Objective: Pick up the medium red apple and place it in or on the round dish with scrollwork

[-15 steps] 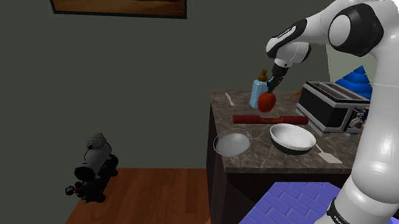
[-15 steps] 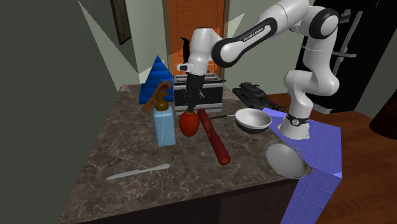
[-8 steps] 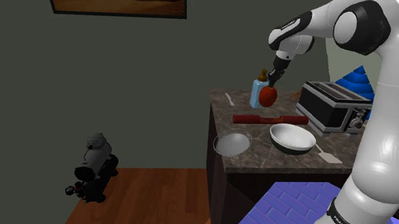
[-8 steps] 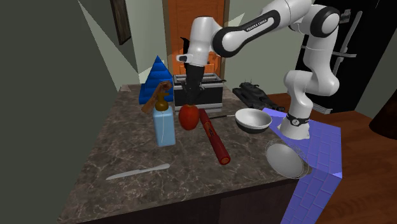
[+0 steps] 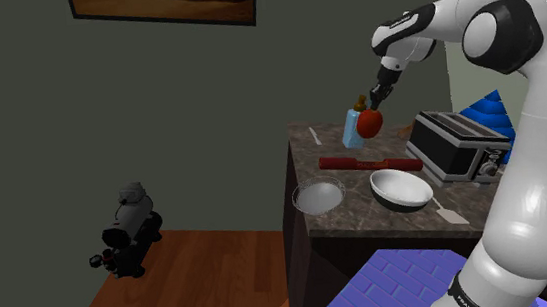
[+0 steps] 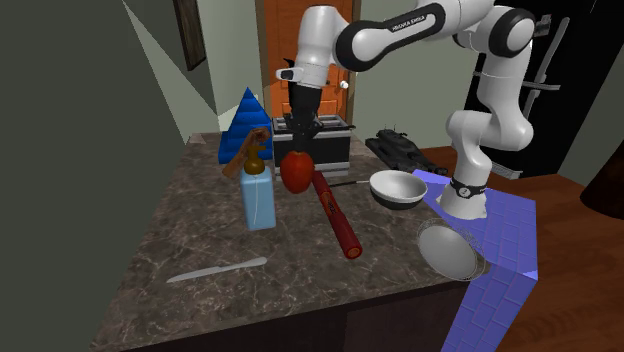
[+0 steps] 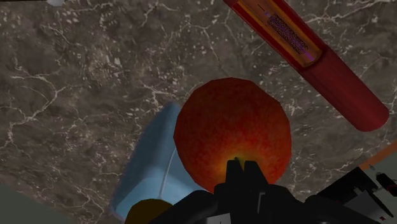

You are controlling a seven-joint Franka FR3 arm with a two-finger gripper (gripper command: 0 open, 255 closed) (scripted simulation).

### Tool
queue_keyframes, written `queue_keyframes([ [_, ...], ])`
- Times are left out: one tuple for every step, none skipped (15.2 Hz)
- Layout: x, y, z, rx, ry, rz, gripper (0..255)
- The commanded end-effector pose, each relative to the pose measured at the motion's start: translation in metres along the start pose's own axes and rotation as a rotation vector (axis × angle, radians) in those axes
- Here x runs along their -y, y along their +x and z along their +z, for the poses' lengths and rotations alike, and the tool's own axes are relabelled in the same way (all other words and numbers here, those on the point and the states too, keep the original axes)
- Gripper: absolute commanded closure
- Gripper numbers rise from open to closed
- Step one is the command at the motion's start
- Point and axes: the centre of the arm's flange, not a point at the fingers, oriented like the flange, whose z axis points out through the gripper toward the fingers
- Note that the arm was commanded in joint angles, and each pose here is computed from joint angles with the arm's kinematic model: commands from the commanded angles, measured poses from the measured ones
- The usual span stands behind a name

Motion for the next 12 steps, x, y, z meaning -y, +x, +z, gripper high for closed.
queue_keyframes([
  [-0.001, 0.003, -0.011, 0.0, 0.0, 0.0, 255],
  [-0.001, 0.004, -0.016, 0.0, 0.0, 0.0, 255],
  [-0.001, 0.006, -0.021, 0.0, 0.0, 0.0, 255],
  [-0.001, 0.006, -0.022, 0.0, 0.0, 0.0, 255],
  [0.011, 0.003, -0.025, 0.0, 0.0, 0.0, 255],
  [0.023, -0.001, -0.029, 0.0, 0.0, 0.0, 255],
  [0.036, -0.004, -0.033, 0.0, 0.0, 0.0, 255],
  [0.048, -0.007, -0.037, 0.0, 0.0, 0.0, 255],
  [0.06, -0.01, -0.04, 0.0, 0.0, 0.0, 255],
  [0.073, -0.013, -0.044, 0.0, 0.0, 0.0, 255],
  [0.085, -0.016, -0.048, 0.0, 0.0, 0.0, 255],
  [0.097, -0.019, -0.051, 0.0, 0.0, 0.0, 255],
])
